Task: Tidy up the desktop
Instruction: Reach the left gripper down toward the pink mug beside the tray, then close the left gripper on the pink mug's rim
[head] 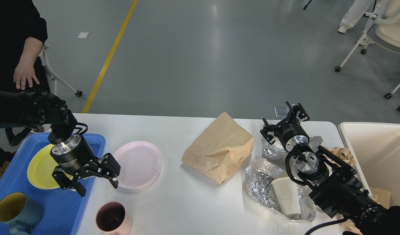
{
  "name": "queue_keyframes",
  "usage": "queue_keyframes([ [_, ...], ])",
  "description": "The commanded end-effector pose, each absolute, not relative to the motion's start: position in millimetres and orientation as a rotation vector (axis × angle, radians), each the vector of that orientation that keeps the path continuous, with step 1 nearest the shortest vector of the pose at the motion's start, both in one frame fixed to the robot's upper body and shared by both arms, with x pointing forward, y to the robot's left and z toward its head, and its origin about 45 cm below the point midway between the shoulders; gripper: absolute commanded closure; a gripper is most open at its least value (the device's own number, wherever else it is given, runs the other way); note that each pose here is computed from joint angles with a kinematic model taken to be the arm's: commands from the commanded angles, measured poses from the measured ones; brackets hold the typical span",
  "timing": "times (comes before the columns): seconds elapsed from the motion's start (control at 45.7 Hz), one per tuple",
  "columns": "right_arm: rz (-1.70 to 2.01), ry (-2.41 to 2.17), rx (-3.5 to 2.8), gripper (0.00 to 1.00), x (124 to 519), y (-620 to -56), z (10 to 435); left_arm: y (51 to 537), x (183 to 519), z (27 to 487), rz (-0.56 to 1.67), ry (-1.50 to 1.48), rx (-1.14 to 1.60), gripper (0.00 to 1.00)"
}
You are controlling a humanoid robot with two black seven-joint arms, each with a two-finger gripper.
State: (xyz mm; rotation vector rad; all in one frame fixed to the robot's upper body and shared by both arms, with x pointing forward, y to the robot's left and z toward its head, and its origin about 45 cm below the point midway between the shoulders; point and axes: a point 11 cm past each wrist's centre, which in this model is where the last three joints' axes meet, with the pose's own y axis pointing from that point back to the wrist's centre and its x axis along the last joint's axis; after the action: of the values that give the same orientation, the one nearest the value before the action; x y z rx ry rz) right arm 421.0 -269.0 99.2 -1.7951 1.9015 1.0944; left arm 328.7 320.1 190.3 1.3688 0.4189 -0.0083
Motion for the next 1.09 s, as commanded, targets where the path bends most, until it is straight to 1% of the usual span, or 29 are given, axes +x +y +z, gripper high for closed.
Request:
queue_keyframes([
  [0.0,1.094,1.902,-1.795,0.0,421.0,-269.1,99.2,323.4,321.0,181.6,-0.035,0.435,1.385,0.04],
  [0.263,1.094,1.902,-1.795,0.0,421.0,-269.0,99.2,332.9,316.9,179.8,-0.065,0.428,1.43,0.04],
  [0.46,1.096,1.9,-1.795,0.0,421.0,-268.2,99.0,333.0,306.8,163.5,-0.083,0.462,1.418,0.04],
  [0.701,1.094,1.902,-1.795,0.0,421.0,-269.1,99.2,339.0,311.5,158.7,-0.061,0.454,1.428,0.04],
  [0.788,1.094,1.902,-1.795,0.0,421.0,-269.0,99.2,339.5,311.4,156.8,-0.062,0.454,1.429,0.06],
  [0.963,1.096,1.9,-1.795,0.0,421.0,-268.2,99.0,327.9,309.1,143.6,-0.09,0.449,1.413,0.07],
  [1.073,1.096,1.9,-1.795,0.0,421.0,-268.2,99.0,326.9,309.6,141.5,-0.091,0.447,1.413,0.12],
])
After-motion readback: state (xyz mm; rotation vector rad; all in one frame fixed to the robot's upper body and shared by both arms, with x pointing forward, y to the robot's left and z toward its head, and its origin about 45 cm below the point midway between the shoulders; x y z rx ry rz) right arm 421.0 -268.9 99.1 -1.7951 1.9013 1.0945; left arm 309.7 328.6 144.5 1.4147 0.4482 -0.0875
